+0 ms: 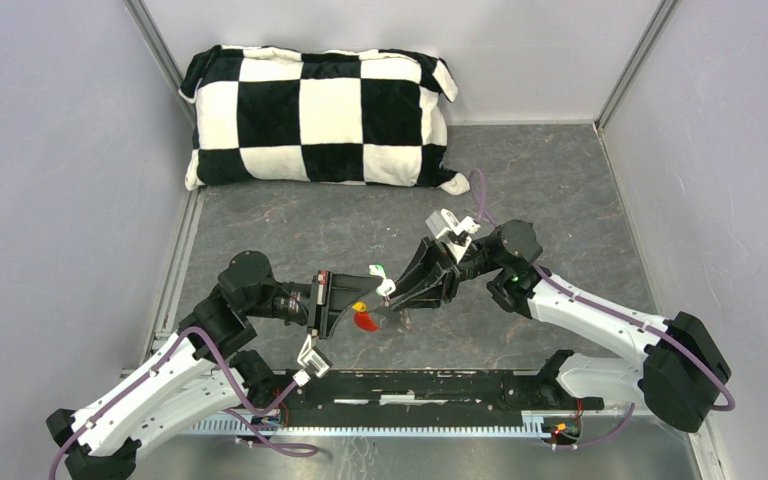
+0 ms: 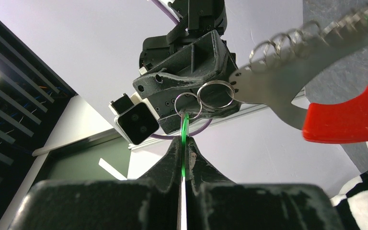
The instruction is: Put the keys on the keyring
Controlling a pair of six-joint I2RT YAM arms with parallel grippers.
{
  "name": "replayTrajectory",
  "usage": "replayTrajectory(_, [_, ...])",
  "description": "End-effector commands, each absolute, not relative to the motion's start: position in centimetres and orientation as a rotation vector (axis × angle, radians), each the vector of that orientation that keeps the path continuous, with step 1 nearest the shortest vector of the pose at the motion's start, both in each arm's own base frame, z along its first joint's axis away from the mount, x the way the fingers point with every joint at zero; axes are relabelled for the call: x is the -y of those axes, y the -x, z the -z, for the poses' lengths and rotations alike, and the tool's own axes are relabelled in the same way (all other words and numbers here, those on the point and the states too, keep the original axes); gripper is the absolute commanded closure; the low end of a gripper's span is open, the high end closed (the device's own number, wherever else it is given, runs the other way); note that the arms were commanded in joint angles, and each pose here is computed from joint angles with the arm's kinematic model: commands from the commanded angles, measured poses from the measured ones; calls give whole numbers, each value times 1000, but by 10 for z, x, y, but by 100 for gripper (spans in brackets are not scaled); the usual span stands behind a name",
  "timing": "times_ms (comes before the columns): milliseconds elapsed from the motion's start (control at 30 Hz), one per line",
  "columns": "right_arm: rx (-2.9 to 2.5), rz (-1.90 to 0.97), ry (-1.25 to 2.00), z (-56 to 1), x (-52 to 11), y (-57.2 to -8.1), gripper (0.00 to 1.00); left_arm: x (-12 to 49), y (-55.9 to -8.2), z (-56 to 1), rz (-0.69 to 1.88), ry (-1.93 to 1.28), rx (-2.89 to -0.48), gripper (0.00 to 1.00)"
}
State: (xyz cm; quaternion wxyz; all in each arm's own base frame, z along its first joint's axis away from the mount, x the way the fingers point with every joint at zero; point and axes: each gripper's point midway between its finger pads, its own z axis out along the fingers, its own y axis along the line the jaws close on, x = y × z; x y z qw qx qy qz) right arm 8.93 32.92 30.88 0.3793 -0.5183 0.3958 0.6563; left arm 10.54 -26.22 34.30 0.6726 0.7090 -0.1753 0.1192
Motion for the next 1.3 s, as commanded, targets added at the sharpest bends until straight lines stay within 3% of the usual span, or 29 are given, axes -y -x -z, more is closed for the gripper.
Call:
replayTrajectory(0, [-967, -1665, 1312, -320, -327, -86, 68, 258, -96, -373, -431, -1512, 560, 98])
replayTrajectory(733, [-1021, -1662, 1279, -315, -325, -87, 100, 258, -101, -370, -460, -1531, 552, 98])
replayTrajectory(1267, [-1100, -1528, 1035, -326, -313, -112, 100, 254, -123, -368, -565, -1563, 465, 98])
